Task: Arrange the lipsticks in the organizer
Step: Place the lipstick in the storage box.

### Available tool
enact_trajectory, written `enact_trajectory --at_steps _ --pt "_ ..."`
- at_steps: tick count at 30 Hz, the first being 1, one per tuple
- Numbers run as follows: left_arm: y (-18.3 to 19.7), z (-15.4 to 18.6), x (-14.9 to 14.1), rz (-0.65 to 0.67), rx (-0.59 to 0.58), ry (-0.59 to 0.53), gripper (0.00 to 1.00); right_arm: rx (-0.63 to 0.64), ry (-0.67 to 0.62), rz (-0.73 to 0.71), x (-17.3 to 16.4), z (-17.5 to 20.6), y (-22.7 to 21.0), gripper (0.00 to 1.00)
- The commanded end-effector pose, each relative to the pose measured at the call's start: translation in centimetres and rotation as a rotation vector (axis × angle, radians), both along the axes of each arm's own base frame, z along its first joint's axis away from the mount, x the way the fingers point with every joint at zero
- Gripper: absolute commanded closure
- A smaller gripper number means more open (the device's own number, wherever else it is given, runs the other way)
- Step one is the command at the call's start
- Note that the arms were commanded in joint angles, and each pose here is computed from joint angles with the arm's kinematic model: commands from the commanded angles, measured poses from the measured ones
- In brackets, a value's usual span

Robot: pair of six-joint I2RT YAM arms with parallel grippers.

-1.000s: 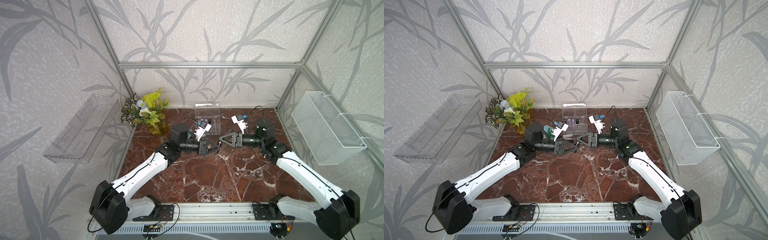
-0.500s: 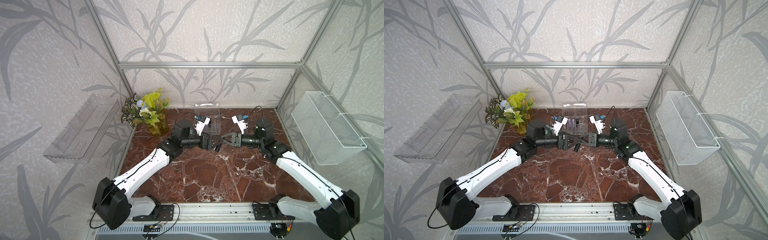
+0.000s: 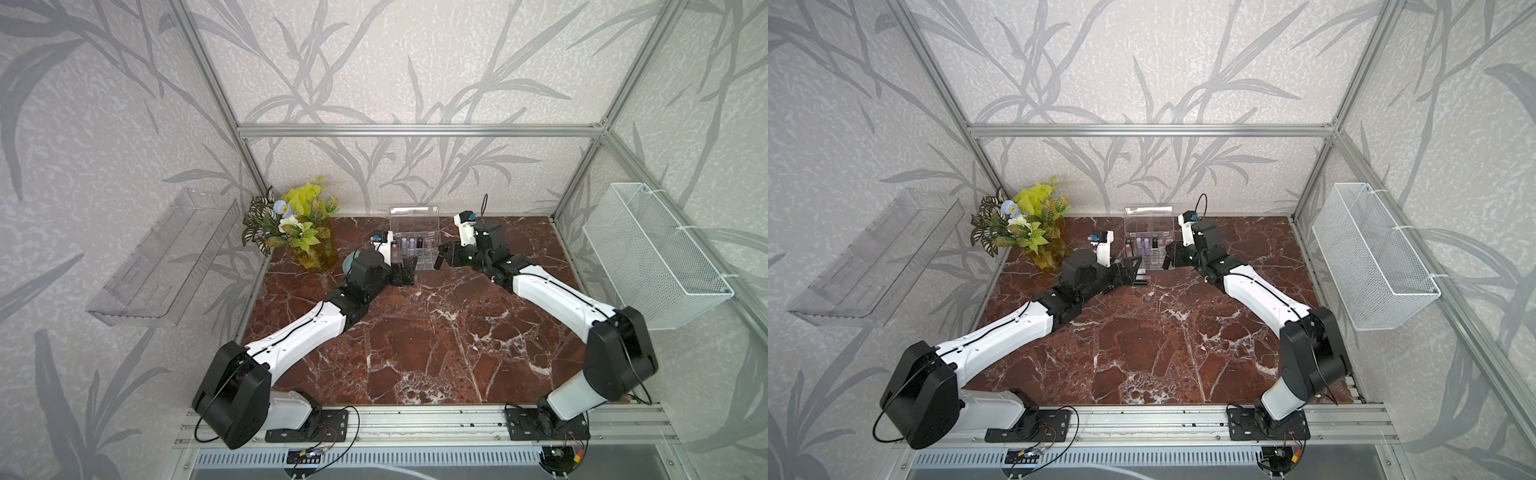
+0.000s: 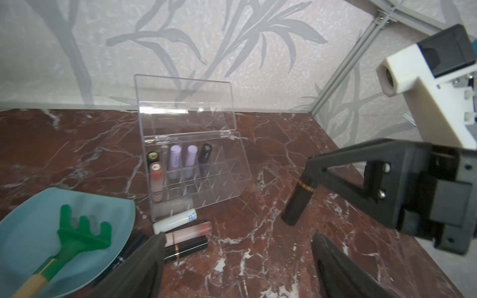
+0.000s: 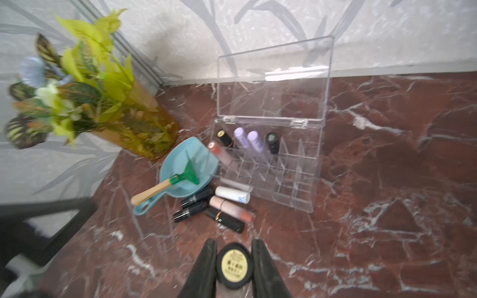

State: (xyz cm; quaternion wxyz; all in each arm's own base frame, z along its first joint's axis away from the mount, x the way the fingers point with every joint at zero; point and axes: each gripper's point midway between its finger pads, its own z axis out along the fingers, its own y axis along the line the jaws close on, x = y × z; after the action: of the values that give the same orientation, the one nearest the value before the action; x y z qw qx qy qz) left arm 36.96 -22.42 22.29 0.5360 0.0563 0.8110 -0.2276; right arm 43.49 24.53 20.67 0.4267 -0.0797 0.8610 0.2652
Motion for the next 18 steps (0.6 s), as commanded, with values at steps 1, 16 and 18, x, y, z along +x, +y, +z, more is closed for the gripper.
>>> enact_trajectory --at_steps 1,16,18 --pt "2.8 2.6 0.5 0.137 -0.010 -0.156 0.11 -0.062 -0.172 -0.118 4.9 1.5 -0.7 0.86" --pt "7.6 1.4 -1.2 0.311 0.020 -0.196 0.14 -0.124 -0.239 -0.177 13.0 -0.8 2.0 0.88" --pt "7.7 1.4 -1.3 0.313 0.016 -0.201 0.14 -0.126 -0.235 -0.175 13.3 -1.2 2.2 0.88"
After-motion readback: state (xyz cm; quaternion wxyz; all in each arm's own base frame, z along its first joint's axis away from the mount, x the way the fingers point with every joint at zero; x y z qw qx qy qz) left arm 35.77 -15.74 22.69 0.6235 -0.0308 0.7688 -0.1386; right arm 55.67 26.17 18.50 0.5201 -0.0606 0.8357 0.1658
